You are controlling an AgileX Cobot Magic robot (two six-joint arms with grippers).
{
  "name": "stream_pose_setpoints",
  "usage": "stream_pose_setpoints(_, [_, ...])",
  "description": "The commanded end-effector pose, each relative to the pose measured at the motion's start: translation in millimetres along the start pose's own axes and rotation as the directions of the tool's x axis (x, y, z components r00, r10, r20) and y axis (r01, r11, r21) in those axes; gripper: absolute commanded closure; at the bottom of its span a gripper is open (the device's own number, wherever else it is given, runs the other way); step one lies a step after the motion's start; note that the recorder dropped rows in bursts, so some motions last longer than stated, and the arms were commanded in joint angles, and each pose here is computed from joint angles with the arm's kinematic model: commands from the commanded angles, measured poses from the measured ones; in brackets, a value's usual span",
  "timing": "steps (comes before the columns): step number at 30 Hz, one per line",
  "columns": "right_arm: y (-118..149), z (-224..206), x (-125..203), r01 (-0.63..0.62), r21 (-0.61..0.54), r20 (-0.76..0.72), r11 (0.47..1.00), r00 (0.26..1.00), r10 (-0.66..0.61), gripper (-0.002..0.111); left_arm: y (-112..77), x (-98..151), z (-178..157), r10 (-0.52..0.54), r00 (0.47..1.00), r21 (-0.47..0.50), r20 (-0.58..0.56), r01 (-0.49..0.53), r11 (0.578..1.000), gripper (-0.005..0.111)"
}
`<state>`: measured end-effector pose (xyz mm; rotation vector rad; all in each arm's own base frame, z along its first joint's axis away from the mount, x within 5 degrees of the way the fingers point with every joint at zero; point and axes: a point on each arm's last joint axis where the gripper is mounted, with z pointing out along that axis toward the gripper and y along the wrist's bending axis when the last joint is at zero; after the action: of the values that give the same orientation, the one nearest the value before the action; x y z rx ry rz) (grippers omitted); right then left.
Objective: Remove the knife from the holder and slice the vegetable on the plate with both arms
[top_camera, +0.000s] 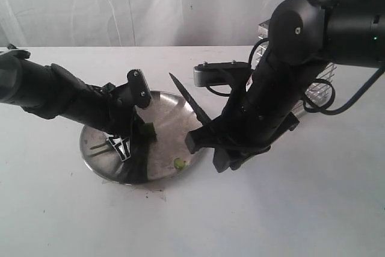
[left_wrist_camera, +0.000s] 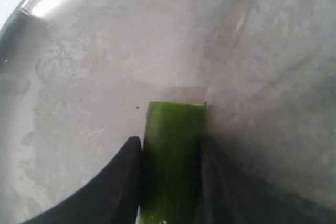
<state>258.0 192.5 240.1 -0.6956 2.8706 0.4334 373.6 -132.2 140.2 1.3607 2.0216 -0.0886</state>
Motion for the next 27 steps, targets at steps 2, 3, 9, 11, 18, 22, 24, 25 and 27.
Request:
stream_pose_setpoints(2, [1,-3,0,-0.012,-0.025,0.019,1.000,1.000,0.012,0.108,-4.2,-4,-2,-0.029,0.999,0.060,0.030,0.028,0.998,0.067])
stream_pose_setpoints(3, [1,-3,0,-0.012,-0.025,0.019,1.000,1.000,0.012,0.108,-4.1,-4,-3,-0.031,0.999,0.060,0.032,0.029,0.998,0.058])
stream_pose_setpoints(9, [2,-1,-3,-0.026,-0.041,0.035,0.999,0.999,0.028,0.108,2.4,-14,-17,-0.069,0.996,0.011,0.058,0.069,0.998,0.034])
stream_pose_setpoints(11, [2,4,-5,-0.028,-0.039,0.039,0.999,0.999,0.030,0.108,7.6,-24,-29,-0.077,0.993,-0.017,0.091,0.079,0.997,0.035])
stream_pose_setpoints(18, [2,32,-18,-0.091,-0.069,0.012,0.993,0.996,0.092,0.108,41.4,-32,-71,-0.305,0.934,-0.259,0.187,0.346,0.902,0.085])
stream_pose_setpoints(22, [14,38,-31,-0.101,-0.084,0.019,0.991,0.994,0.103,0.108,59.3,-9,-78,-0.511,0.829,-0.230,0.227,0.555,0.799,0.107])
stream_pose_setpoints(24, [24,43,-40,-0.110,-0.090,0.022,0.990,0.993,0.112,0.108,68.5,8,-77,-0.644,0.725,-0.200,0.244,0.688,0.698,0.107])
stream_pose_setpoints(25, [28,47,-44,-0.116,-0.087,0.018,0.989,0.993,0.118,0.108,71.9,15,-77,-0.689,0.681,-0.174,0.246,0.731,0.660,0.107])
stream_pose_setpoints(27, [35,58,-49,-0.131,-0.068,-0.013,0.989,0.991,0.130,0.108,77.0,22,-73,-0.771,0.594,-0.063,0.230,0.799,0.597,0.107])
